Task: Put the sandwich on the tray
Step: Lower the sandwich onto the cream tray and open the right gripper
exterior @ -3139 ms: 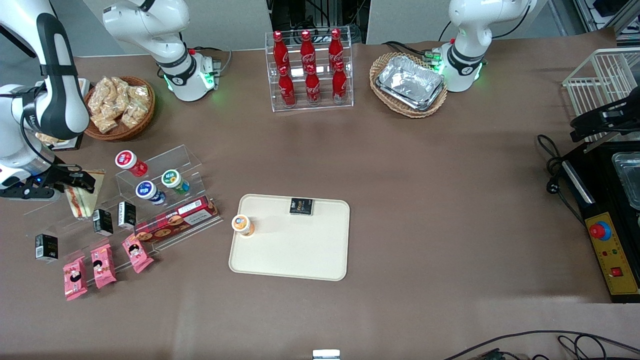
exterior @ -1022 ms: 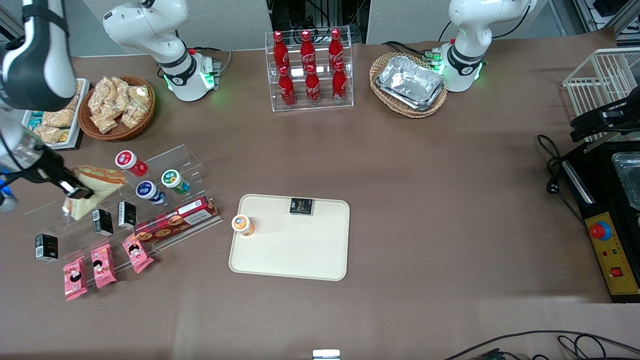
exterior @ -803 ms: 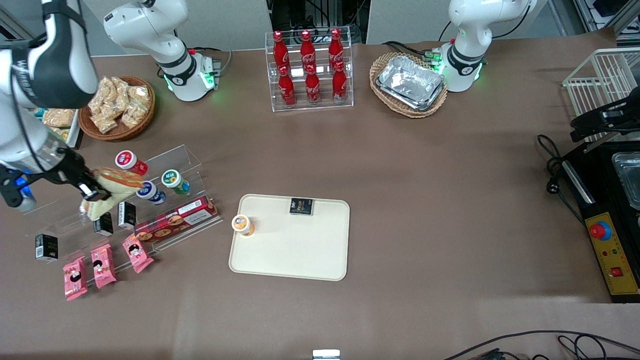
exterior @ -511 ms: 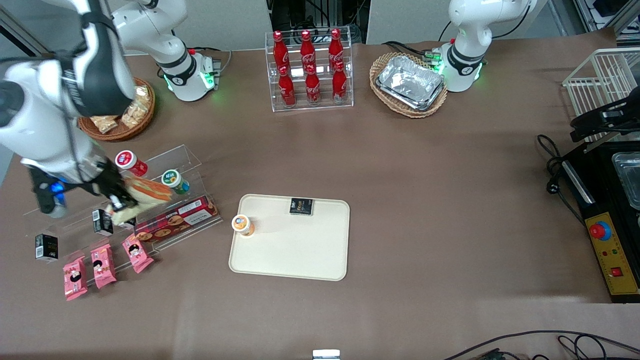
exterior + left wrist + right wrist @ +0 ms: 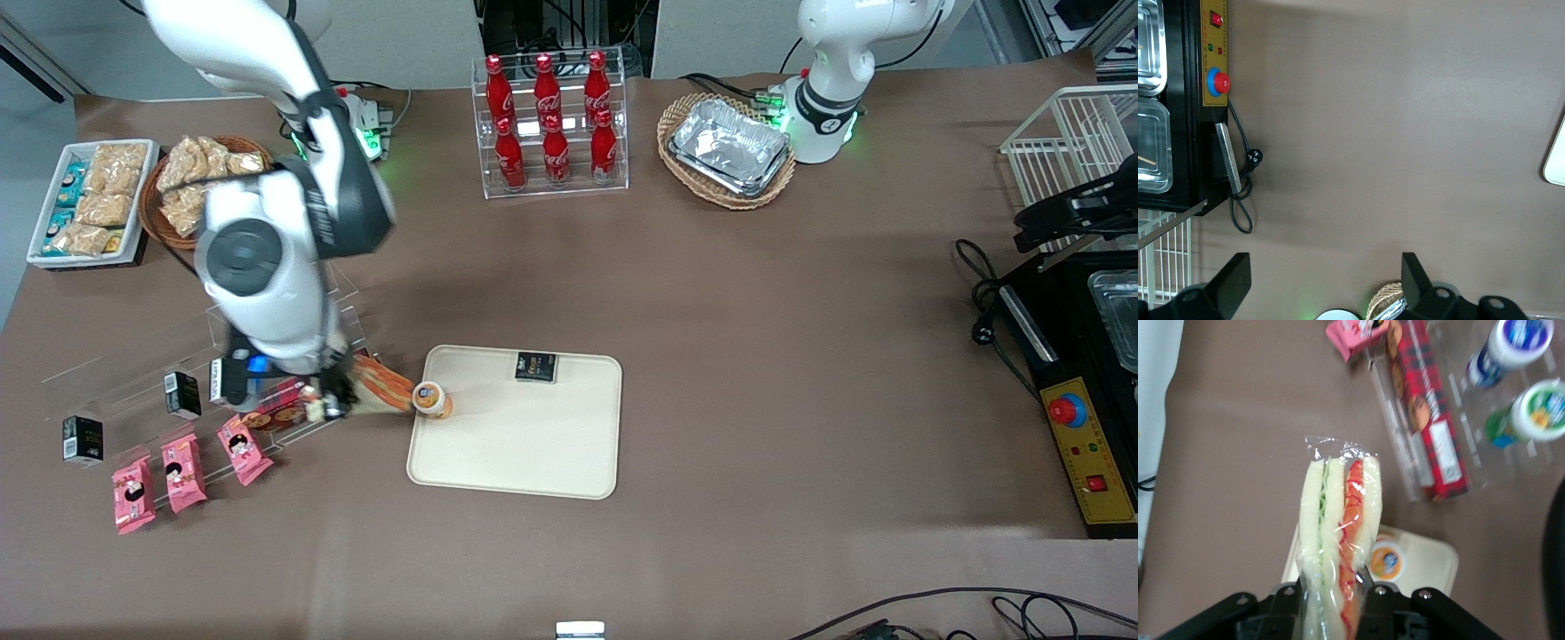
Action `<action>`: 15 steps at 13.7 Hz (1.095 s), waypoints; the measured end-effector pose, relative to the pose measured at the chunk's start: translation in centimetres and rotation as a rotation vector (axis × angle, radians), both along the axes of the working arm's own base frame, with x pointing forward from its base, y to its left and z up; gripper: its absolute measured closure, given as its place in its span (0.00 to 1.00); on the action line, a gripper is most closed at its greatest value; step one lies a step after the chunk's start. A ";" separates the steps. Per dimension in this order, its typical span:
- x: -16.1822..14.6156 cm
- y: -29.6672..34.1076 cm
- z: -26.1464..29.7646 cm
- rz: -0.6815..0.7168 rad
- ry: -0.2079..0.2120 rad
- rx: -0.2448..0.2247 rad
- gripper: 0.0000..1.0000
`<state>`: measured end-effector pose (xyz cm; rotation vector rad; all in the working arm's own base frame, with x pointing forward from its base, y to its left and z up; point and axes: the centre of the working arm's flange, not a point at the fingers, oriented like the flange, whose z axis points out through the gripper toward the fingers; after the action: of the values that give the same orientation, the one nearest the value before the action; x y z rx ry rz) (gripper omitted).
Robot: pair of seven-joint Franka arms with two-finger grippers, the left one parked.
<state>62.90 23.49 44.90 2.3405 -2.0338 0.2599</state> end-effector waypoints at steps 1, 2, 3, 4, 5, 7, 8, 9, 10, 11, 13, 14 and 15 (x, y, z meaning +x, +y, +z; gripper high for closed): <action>0.4 2.1 -0.9 -0.042 -0.027 0.008 0.74; 0.5 4.1 -2.0 -0.091 -0.055 0.024 0.74; 0.7 6.1 -3.2 -0.134 -0.093 0.041 0.74; 0.8 7.8 -4.6 -0.169 -0.130 0.059 0.74; 0.8 9.2 -6.1 -0.189 -0.153 0.073 0.73; 0.9 11.3 -9.1 -0.215 -0.181 0.094 0.73; 0.9 12.2 -10.3 -0.231 -0.202 0.112 0.73; 1.0 13.0 -11.5 -0.245 -0.219 0.130 0.73; 1.0 13.7 -12.7 -0.260 -0.226 0.154 0.73; 1.0 14.2 -14.1 -0.276 -0.230 0.184 0.73; 1.4 14.7 -16.8 -0.284 -0.254 0.222 0.73; 1.3 15.0 -18.3 -0.279 -0.256 0.224 0.73; 1.2 15.3 -19.6 -0.276 -0.247 0.225 0.73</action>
<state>64.06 38.75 25.30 2.1971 -2.5971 0.3401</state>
